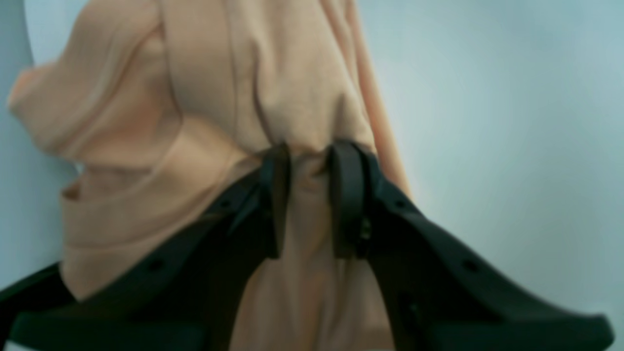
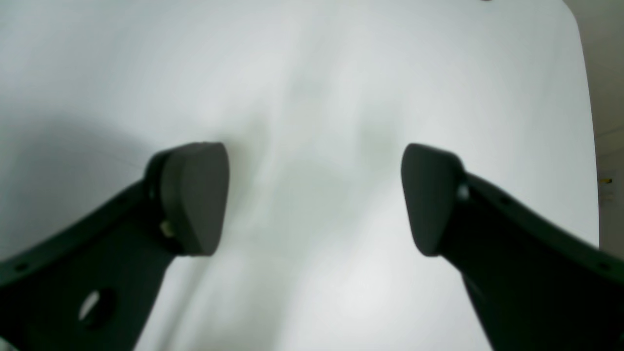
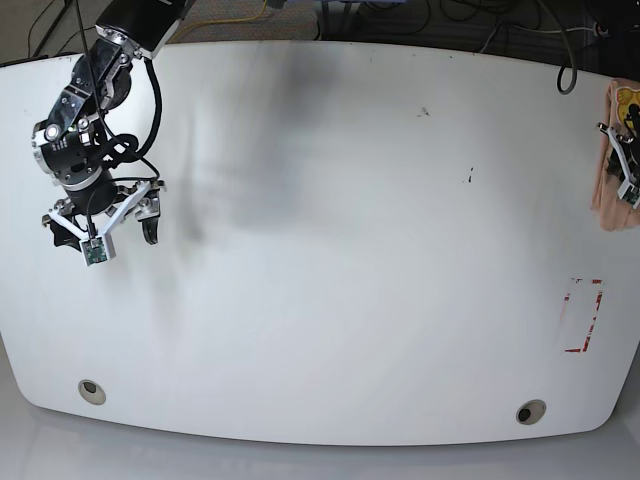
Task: Layout the t-shirt on the table in an organized manner, then fold the t-shirt properly
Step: 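Release the bundle and lift the left gripper away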
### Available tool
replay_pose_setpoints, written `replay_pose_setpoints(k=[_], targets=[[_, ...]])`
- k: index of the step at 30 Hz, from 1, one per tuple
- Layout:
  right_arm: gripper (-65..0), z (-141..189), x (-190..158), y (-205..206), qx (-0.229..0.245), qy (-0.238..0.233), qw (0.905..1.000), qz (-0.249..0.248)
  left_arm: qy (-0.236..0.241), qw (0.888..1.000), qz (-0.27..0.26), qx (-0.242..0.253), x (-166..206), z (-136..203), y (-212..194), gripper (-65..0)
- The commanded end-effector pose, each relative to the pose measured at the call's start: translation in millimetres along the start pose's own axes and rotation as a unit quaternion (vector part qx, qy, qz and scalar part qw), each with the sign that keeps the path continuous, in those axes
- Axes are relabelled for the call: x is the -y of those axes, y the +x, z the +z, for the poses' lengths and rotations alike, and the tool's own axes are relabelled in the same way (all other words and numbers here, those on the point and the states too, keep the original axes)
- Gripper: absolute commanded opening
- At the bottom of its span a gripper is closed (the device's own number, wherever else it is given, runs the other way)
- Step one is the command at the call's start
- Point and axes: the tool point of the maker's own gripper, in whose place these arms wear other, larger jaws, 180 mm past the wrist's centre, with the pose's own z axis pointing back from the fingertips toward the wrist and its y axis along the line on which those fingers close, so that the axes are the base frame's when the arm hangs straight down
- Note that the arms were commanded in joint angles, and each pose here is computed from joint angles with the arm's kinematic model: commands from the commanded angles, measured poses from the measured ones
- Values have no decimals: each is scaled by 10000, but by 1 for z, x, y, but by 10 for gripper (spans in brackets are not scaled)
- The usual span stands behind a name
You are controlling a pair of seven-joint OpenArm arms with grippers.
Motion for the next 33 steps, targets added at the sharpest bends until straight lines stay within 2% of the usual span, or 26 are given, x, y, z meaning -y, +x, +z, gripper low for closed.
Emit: replay_pose_setpoints(k=[1,14,15,21,24,28,30,33], targets=[[-119,4,5,17,288,-70,9995,73,204,9995,-78,234,-20,7,21,-518],[-119,4,10,29,458,-143,9988,133,488,9891,-243,1366,-27,22,137,-517],[-119,4,10,33,554,-144,9983,138,541,9866,-249,1521,-27,27,158,-517],[-119,0,3,44,764,-187,9959,446,543,9740,-284,2182,-7,45,222,-517],[-119,-2,0,50,921,-298,9930,673,458,9638,-249,2613,12,52,247,-517],[-125,-10,-15,47,1195,-215,9906,637,311,9445,-65,3271,37,62,275,-518],[-157,-12,-23,50,1511,-163,9866,589,236,9316,253,3617,55,62,280,-518],[-209,-12,-30,44,1661,-76,9846,547,304,9148,604,3982,67,62,282,-518]])
